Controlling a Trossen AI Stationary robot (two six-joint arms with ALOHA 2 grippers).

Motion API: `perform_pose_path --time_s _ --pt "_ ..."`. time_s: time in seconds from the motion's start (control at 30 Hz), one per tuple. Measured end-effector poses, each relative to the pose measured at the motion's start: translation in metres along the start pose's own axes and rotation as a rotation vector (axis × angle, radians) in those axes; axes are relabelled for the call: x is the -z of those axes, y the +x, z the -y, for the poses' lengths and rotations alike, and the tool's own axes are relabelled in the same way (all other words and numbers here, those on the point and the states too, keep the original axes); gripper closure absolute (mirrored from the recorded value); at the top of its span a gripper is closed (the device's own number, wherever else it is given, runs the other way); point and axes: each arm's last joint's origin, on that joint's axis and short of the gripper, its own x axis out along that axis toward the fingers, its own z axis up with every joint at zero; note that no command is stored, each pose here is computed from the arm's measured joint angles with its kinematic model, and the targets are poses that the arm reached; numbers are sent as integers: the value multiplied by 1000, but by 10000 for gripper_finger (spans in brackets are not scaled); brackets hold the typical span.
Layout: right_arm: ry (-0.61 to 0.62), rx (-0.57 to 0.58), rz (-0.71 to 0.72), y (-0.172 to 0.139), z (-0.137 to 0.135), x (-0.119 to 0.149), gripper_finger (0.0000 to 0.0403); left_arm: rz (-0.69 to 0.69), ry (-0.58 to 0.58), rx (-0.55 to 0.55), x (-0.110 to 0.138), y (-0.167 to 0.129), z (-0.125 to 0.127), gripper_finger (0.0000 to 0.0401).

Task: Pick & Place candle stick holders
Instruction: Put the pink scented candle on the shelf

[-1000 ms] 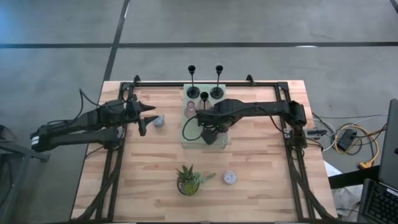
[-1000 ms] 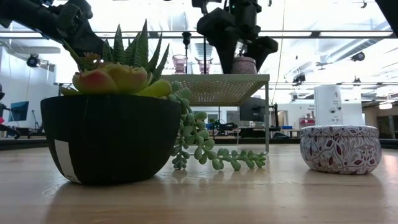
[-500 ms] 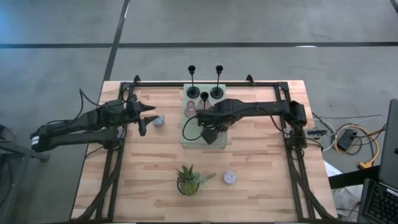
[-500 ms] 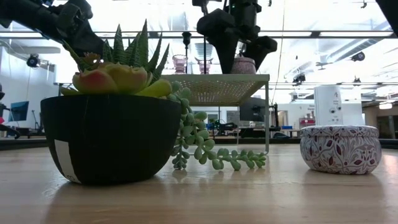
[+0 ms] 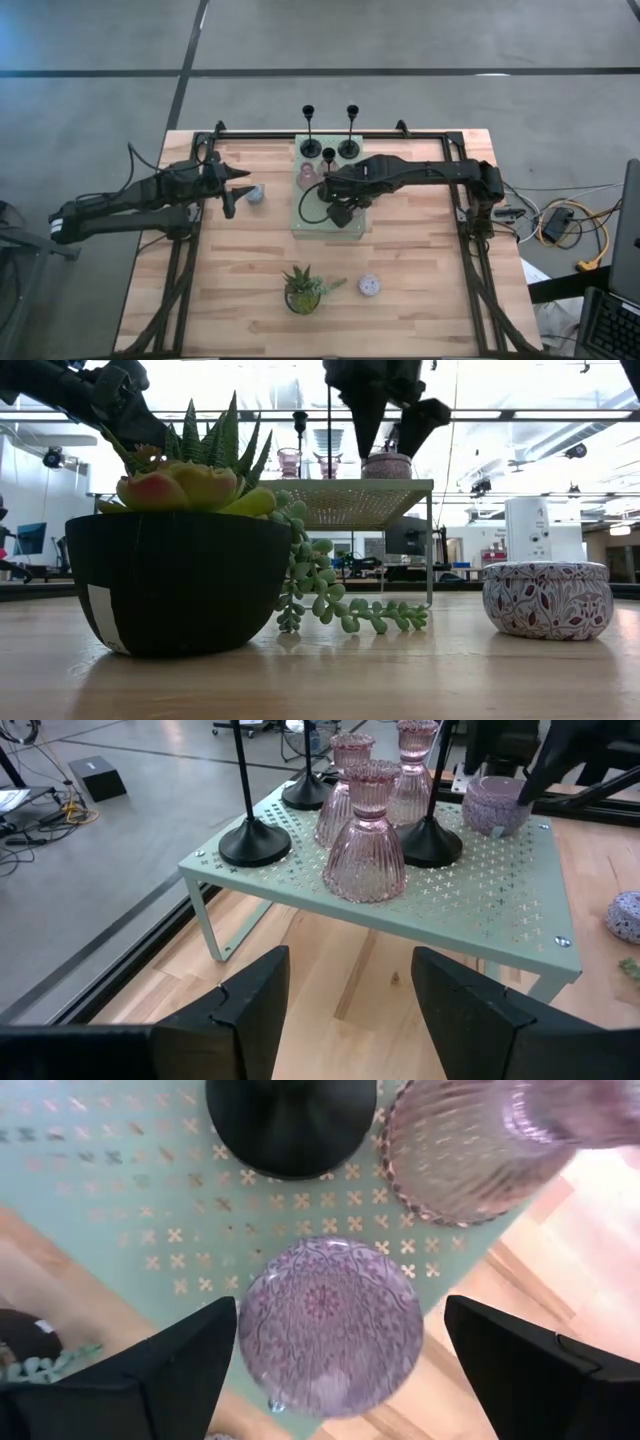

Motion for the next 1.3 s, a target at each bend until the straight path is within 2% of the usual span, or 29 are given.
perform_pose_path --time_s 0.37,0.53,0.83,1.0,1.3 --pt "1 -12 102 -36 -1 27 71 0 0 0 0 0 0 185" --pt "17 51 106 -45 -2 47 76 0 0 0 0 0 0 185" --pt "-1 126 95 -23 -9 56 77 0 0 0 0 0 0 185" --pt "-1 96 34 -15 -11 59 77 0 0 0 0 0 0 185" --pt "-31 85 31 -8 -11 56 78 0 0 0 0 0 0 185"
